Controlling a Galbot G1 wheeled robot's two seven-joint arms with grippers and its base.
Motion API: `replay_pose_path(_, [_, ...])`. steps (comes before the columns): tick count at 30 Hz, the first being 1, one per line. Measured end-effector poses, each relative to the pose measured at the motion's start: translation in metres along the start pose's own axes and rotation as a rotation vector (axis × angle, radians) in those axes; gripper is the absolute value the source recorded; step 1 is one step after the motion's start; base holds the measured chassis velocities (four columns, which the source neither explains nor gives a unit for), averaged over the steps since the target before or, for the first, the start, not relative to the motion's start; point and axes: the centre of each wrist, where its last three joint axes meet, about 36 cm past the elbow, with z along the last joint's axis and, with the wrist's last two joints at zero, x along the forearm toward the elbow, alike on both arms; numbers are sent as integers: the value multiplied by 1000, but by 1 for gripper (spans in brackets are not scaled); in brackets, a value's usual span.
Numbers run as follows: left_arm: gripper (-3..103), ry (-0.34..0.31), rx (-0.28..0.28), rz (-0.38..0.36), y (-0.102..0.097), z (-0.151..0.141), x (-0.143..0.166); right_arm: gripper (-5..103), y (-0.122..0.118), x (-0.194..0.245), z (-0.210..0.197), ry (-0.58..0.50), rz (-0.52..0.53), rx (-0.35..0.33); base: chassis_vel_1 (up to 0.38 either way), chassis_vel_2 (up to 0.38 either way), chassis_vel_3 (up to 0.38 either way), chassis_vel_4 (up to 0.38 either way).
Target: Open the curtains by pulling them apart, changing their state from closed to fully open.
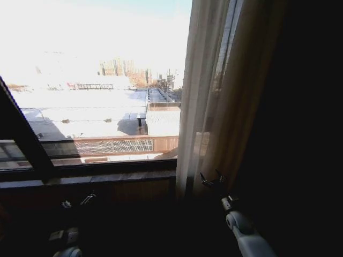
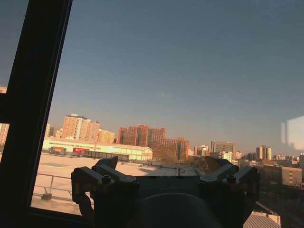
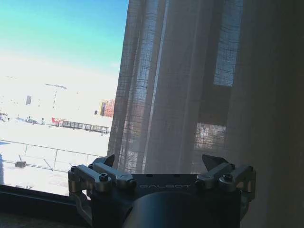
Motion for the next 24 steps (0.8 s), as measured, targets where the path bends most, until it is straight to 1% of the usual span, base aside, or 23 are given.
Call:
replay_pose_path(1, [100, 0, 0, 0, 0, 0, 0, 100, 0, 0, 0, 0, 0, 0, 124, 43, -67, -133])
replay_pose_path(5, [100, 0, 1, 0, 0, 0, 0, 100, 4, -6, -1, -21, 63, -7, 22, 13, -17, -9])
replay_pose_path(8, [100, 0, 1, 1, 0, 0, 0, 100, 4, -6, -2, -22, 62, -5, -37, -45, 44, 67])
replay_pose_path(10, [100, 1, 1, 1, 0, 0, 0, 100, 3, -6, -2, -15, 39, 13, -55, -67, 43, 56])
replay_pose_path(12, [100, 1, 1, 1, 0, 0, 0, 100, 2, -6, -1, -13, 26, 16, -18, -34, 44, 56])
replay_pose_path(16, [100, 0, 1, 1, 0, 0, 0, 100, 0, -3, 4, -15, -59, 13, 0, 0, 0, 0])
replay_pose_path(24, [100, 0, 0, 1, 0, 0, 0, 100, 3, -3, 6, -17, -69, -1, -36, 44, 21, -36])
